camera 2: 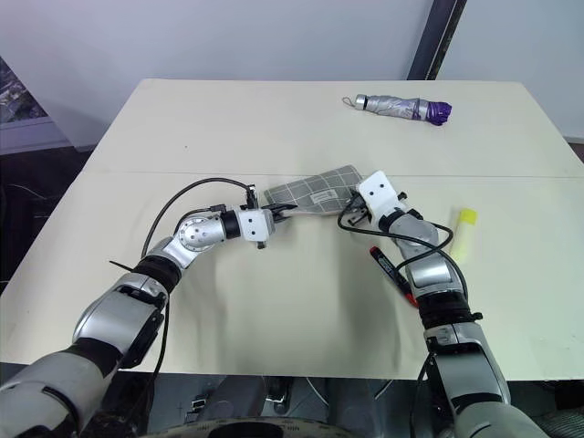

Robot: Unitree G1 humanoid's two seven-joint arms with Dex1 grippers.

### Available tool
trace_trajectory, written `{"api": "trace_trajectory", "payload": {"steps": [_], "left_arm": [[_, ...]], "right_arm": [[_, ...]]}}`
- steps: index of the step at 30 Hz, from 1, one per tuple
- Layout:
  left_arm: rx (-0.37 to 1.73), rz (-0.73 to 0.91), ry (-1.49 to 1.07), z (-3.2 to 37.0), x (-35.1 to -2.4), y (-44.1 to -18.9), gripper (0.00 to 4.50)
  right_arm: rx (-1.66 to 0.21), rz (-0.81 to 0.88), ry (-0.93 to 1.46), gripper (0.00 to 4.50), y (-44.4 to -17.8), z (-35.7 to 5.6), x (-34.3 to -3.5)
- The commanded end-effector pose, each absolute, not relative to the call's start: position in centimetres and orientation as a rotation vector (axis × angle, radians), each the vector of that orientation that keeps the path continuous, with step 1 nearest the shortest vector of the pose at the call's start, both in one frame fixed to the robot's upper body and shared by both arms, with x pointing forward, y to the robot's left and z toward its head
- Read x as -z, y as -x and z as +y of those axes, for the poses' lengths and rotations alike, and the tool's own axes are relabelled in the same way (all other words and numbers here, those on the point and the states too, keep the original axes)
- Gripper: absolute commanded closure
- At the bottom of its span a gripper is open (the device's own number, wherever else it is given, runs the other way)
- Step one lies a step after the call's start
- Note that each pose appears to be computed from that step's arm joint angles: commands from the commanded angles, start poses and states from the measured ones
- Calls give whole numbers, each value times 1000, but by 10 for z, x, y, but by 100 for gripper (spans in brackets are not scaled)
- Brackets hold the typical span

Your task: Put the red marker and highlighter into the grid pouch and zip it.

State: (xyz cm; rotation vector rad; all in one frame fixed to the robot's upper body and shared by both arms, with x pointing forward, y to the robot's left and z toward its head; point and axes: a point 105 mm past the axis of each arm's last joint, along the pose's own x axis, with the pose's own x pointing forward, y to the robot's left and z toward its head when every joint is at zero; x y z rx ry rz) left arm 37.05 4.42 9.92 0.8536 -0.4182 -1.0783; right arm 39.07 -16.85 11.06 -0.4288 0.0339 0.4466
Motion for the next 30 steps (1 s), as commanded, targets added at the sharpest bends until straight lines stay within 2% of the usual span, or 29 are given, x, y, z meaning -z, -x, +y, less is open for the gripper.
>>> {"api": "trace_trajectory", "payload": {"steps": [1,5,9,16,17,19,25,28,30], "left_arm": [[1063,-377,-784,49,-95,-371,450],[1016,-402,-751,56,-105,-375,450],[1007,-420,-768,59,-107,-374,450],[1021,-428,-814,57,-105,-373,450],[1020,-431,-815,57,-105,-373,450],[1016,-435,-819,57,-106,-373,450],[1005,-452,-818,58,-110,-374,450],[1000,-454,-820,59,-111,-374,450],[988,-455,-816,60,-112,-375,450]], "right_arm": [[-386,-66,344,207,-387,-184,-146],[-406,-19,307,5,-363,-207,-141],[-456,88,361,5,-348,-210,-121],[-372,178,364,5,-366,-225,-109],[-382,177,353,55,-369,-223,-108],[-385,186,336,124,-374,-221,-106],[-429,292,295,438,-377,-215,-86],[-482,269,287,445,-372,-206,-93],[-572,165,295,445,-367,-182,-117]]}}
